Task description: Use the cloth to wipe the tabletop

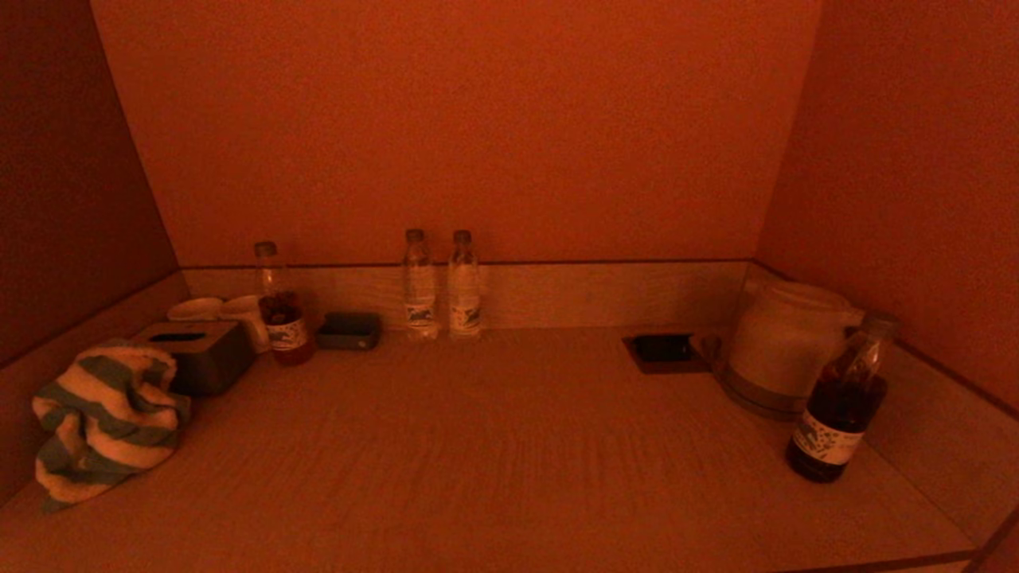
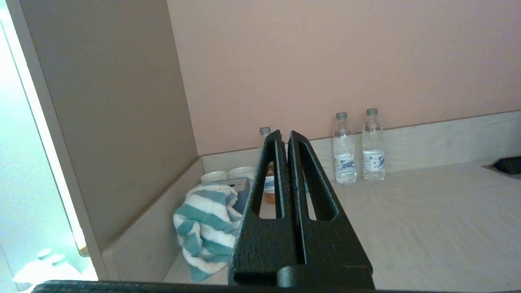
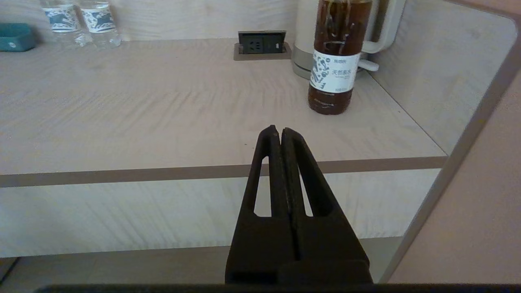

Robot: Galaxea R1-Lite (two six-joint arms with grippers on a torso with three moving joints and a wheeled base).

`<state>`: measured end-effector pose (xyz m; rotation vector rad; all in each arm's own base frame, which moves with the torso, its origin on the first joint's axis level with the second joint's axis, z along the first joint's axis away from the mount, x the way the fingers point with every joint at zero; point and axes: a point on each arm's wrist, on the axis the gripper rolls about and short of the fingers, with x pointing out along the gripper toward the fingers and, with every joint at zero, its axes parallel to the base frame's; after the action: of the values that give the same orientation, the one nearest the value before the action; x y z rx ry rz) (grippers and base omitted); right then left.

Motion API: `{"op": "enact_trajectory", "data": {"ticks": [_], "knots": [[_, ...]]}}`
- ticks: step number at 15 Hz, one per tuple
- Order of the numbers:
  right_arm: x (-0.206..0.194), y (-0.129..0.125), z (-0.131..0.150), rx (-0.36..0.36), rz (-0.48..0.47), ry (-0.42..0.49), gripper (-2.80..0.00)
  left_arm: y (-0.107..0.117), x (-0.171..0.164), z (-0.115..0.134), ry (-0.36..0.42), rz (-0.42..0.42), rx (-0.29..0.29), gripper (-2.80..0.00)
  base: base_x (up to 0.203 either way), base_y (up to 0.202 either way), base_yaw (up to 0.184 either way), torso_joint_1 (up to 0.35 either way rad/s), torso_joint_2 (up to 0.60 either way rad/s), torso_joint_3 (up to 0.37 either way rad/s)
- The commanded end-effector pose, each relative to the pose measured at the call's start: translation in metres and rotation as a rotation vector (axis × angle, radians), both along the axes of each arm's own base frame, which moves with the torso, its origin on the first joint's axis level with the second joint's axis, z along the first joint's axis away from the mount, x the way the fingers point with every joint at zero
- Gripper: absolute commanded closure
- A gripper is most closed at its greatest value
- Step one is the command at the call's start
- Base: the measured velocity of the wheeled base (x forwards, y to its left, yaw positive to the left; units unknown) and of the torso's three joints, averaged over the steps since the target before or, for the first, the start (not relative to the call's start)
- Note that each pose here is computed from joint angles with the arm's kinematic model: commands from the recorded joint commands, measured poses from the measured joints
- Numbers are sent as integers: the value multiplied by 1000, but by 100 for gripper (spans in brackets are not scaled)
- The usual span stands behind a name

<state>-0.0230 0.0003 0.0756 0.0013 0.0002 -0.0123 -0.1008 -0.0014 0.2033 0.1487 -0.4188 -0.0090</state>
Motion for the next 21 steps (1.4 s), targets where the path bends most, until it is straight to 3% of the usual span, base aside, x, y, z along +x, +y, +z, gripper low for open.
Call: {"op": "enact_trajectory", "data": {"ticks": [1,3,6,8,10,12,21], "knots": [[0,0,0,0,0,1,0,0,1,-4,-9,2,0,0,0,0,0,0,0,0],[0,0,0,0,0,1,0,0,22,-22,18,5,2,0,0,0,0,0,0,0],[0,0,0,0,0,1,0,0,35,-32,-14,7,6,0,0,0,0,0,0,0],[0,0,0,0,0,1,0,0,52,-58,47,3,4,0,0,0,0,0,0,0],[0,0,0,0,0,1,0,0,55,-61,43,0,2,0,0,0,0,0,0,0],[0,0,0,0,0,1,0,0,63,-76,102,1,-2,0,0,0,0,0,0,0],[0,0,0,0,0,1,0,0,76,-108,224,-8,-16,0,0,0,0,0,0,0]]}}
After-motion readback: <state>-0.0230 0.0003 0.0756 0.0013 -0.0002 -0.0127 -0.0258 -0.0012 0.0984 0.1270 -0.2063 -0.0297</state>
